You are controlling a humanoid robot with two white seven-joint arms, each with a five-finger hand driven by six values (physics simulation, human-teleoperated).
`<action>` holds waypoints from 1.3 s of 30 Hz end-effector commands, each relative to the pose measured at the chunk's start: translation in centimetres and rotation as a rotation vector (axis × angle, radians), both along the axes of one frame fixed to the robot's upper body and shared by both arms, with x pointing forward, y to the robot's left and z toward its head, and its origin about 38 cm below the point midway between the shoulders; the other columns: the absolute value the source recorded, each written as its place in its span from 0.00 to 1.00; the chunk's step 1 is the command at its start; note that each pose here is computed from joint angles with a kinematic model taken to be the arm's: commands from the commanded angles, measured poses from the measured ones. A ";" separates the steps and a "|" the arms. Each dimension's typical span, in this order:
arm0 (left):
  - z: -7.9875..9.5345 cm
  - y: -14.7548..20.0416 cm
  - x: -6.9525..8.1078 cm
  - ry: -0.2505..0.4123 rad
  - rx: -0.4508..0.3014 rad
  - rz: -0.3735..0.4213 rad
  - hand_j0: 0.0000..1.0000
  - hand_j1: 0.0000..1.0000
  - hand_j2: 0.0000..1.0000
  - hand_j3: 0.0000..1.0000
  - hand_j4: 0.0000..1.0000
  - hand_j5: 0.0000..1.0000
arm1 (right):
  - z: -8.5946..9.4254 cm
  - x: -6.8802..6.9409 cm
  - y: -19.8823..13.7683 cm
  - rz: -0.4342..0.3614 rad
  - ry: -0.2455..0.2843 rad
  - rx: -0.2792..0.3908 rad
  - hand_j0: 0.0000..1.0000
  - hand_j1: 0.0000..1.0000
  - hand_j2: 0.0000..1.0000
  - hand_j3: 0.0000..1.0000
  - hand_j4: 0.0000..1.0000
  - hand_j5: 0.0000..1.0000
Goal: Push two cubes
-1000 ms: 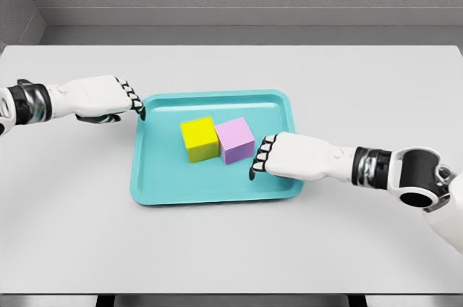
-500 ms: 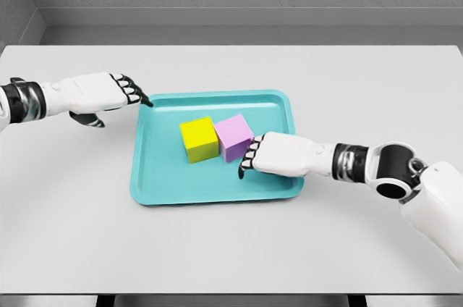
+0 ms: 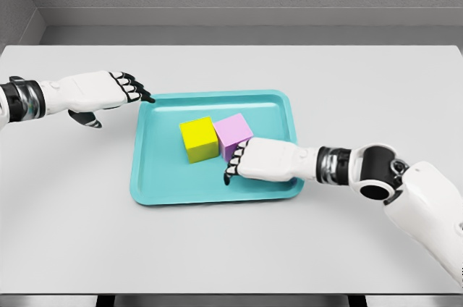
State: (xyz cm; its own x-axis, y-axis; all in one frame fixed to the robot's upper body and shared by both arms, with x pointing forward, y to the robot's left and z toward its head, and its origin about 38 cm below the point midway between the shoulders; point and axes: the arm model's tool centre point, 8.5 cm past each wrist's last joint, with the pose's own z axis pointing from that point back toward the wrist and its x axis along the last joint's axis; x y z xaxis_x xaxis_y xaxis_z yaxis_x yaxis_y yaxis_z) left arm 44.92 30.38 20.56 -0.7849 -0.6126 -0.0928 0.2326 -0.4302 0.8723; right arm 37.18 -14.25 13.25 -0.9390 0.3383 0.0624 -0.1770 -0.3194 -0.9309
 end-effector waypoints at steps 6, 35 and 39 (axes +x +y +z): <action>0.3 0.2 0.0 0.001 -0.023 0.008 0.99 0.99 0.99 0.99 0.99 0.99 | 0.4 0.2 0.4 0.007 -0.005 -0.006 0.61 0.61 0.61 0.61 0.61 0.61; 1.0 5.2 0.1 0.022 -0.020 0.120 1.00 1.00 1.00 1.00 1.00 1.00 | 0.5 0.8 2.3 0.032 -0.003 0.003 0.61 0.61 0.61 0.61 0.61 0.61; 1.0 5.2 0.1 0.023 -0.020 0.122 1.00 1.00 1.00 1.00 1.00 1.00 | 0.3 0.7 2.2 0.033 0.001 -0.002 0.61 0.61 0.61 0.61 0.61 0.61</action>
State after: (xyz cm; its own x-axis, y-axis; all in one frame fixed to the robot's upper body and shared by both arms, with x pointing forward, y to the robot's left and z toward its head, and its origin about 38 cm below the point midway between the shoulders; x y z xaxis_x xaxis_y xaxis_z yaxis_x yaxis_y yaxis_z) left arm 44.96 35.44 21.50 -0.7109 -0.7001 -0.0664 0.2989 -0.3863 0.8726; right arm 37.86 -12.02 13.54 -0.9505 0.3053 0.0580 -0.1626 -0.3296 -0.9300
